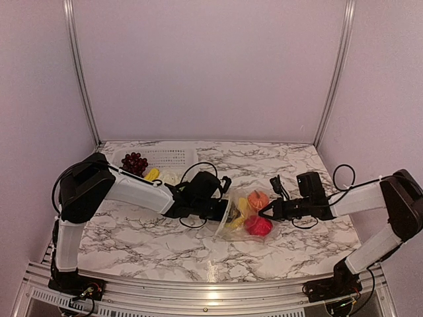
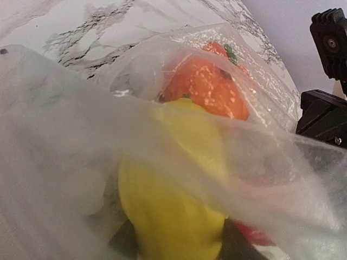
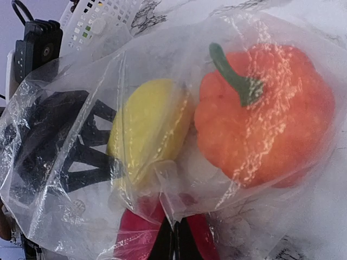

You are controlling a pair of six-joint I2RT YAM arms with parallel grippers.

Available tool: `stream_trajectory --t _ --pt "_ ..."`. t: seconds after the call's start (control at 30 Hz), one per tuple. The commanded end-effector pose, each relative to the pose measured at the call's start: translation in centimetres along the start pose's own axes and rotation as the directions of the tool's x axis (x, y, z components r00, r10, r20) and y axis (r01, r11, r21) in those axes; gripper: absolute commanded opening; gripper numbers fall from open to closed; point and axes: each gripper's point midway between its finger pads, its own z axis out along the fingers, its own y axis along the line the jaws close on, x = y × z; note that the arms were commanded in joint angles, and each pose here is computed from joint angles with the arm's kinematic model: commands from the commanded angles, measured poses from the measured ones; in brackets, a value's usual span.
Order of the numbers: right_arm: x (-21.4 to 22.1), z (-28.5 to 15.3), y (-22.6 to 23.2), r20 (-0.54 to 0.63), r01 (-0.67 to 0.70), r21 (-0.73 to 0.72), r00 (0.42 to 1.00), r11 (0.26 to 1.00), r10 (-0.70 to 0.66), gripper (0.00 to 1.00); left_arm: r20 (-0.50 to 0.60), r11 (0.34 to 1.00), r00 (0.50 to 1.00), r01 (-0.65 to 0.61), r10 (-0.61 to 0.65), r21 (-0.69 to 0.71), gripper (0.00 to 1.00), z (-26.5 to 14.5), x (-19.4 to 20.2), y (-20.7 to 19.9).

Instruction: Open the zip-top bag and remove the fake food

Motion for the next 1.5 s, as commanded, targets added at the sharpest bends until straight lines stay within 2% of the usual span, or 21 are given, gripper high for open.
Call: stream_trajectory --t 0.0,0.3,0.57,0.73,0.87,1.07,1.23,1.47 --pt "-0.7 -1.0 -0.5 0.04 -0.009 0.021 0.999 1.0 0.008 0.0 -0.019 0.999 0.999 -0.038 0.037 -0.037 0.31 -2.5 0.1 -0.3" --pt "-1.0 -1.9 -1.4 0.071 -0.031 0.048 0.997 0.998 0.028 0.0 -0.049 0.998 0.997 -0.059 0.059 -0.008 0.28 -6.8 0.5 -1.7" --pt "-1.9 -2.9 -2.1 0.109 -0.036 0.072 0.994 0.997 0.028 0.0 -0.085 0.995 0.993 -0.082 0.078 -0.049 0.28 -12.1 2.3 -0.5" --pt "-1.9 -2.9 -2.1 0.104 -0.033 0.071 0.994 0.997 0.025 0.0 -0.027 0.994 0.997 -0.072 0.07 -0.082 0.28 -15.8 0.2 1.1" --pt "-2.0 -2.9 -1.9 0.102 -0.027 0.062 0.995 0.998 0.021 0.0 0.069 0.989 0.997 -0.021 0.031 -0.144 0.29 -18.9 -3.3 4.6" --pt "-2.2 -3.0 -1.7 0.103 -0.019 0.057 0.995 0.998 0.013 0.0 0.214 0.95 0.977 0.082 -0.016 -0.301 0.32 -23.2 -8.9 12.1" --pt "-2.4 -3.0 -1.6 0.101 -0.018 0.055 0.995 0.998 0.012 0.0 0.217 0.899 0.976 0.116 -0.024 -0.422 0.35 -23.8 -10.9 17.4" --pt "-2.7 -2.9 -1.5 0.098 -0.011 0.054 0.995 0.998 0.006 0.0 0.183 0.823 0.983 0.131 -0.034 -0.553 0.4 -23.8 -11.1 22.7"
